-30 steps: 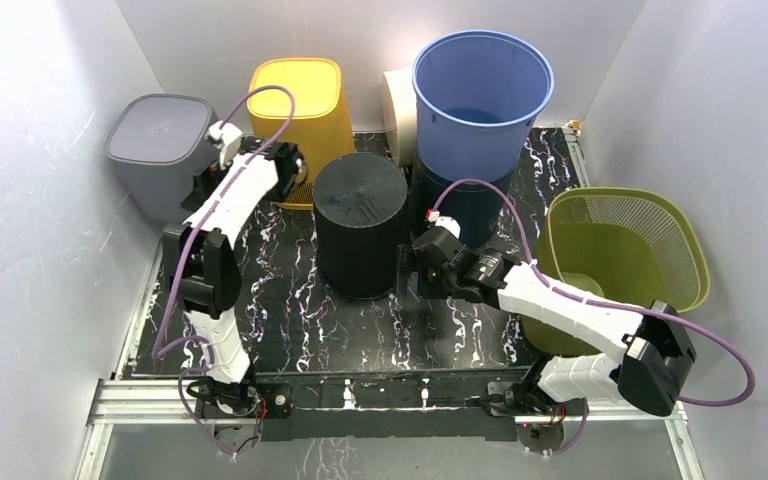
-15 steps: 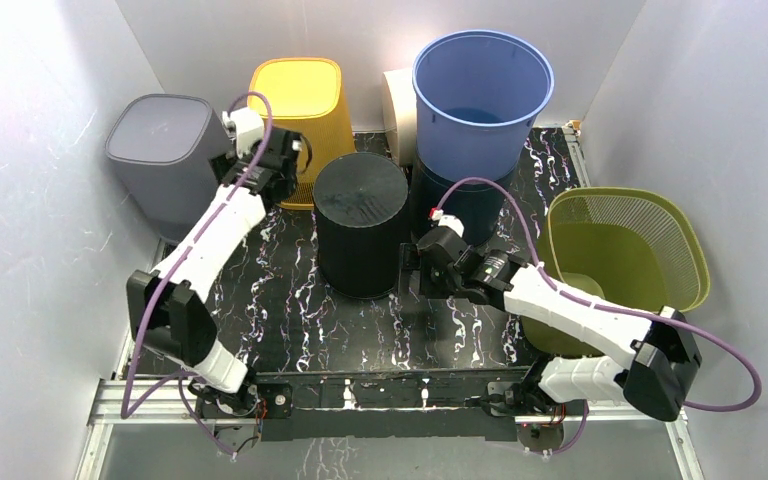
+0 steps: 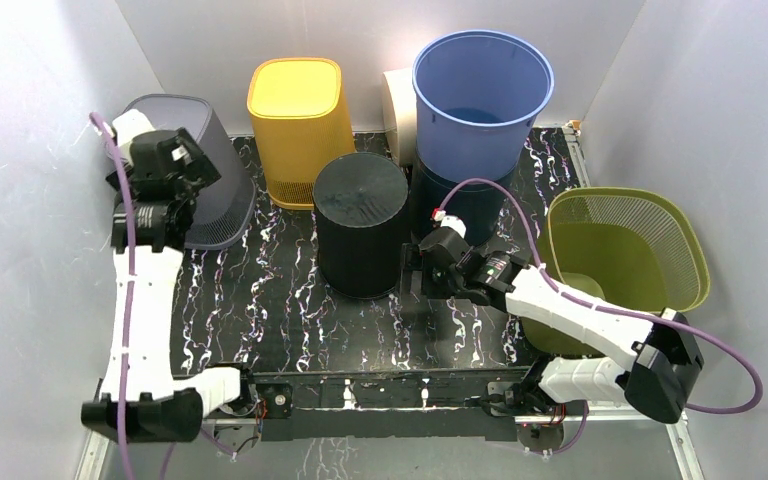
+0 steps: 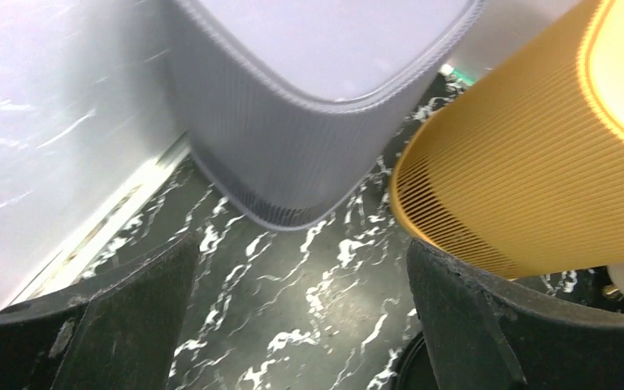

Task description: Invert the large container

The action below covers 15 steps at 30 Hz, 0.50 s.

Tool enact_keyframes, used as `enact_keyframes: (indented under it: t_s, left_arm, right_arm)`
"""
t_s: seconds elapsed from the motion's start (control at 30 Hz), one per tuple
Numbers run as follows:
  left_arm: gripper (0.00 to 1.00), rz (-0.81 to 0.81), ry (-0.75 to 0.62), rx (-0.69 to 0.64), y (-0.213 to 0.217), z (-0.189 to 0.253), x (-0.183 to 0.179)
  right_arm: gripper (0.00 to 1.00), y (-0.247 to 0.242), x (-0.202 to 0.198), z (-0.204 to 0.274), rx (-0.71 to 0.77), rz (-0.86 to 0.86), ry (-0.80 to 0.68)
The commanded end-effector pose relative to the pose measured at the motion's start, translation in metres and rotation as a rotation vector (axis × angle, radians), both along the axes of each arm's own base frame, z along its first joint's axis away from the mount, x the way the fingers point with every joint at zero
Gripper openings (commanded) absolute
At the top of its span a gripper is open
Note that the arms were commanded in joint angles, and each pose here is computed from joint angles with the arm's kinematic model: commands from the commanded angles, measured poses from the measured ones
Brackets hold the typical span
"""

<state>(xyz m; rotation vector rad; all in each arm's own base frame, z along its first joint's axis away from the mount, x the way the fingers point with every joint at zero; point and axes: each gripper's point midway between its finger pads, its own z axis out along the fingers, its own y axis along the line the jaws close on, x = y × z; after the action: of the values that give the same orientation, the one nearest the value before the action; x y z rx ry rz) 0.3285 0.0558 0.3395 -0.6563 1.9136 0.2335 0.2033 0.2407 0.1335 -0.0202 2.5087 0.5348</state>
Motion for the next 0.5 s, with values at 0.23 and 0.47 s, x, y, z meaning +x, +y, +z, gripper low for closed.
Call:
enact_keyframes:
  t_s: [0.23,0.47]
  left_arm:
    - [0.98,0.309,0.155,0.071,0.079,-0.045,-0.066]
    - [0.98,0.212,0.032,0.031,0.100,-0.050,0.025]
  right_arm:
    - [0.98,0.011,0.010,0.002,0.013,0.018,-0.025]
    - [0.98,0.007,0.013,0.008,-0.008,0.017,-0.043]
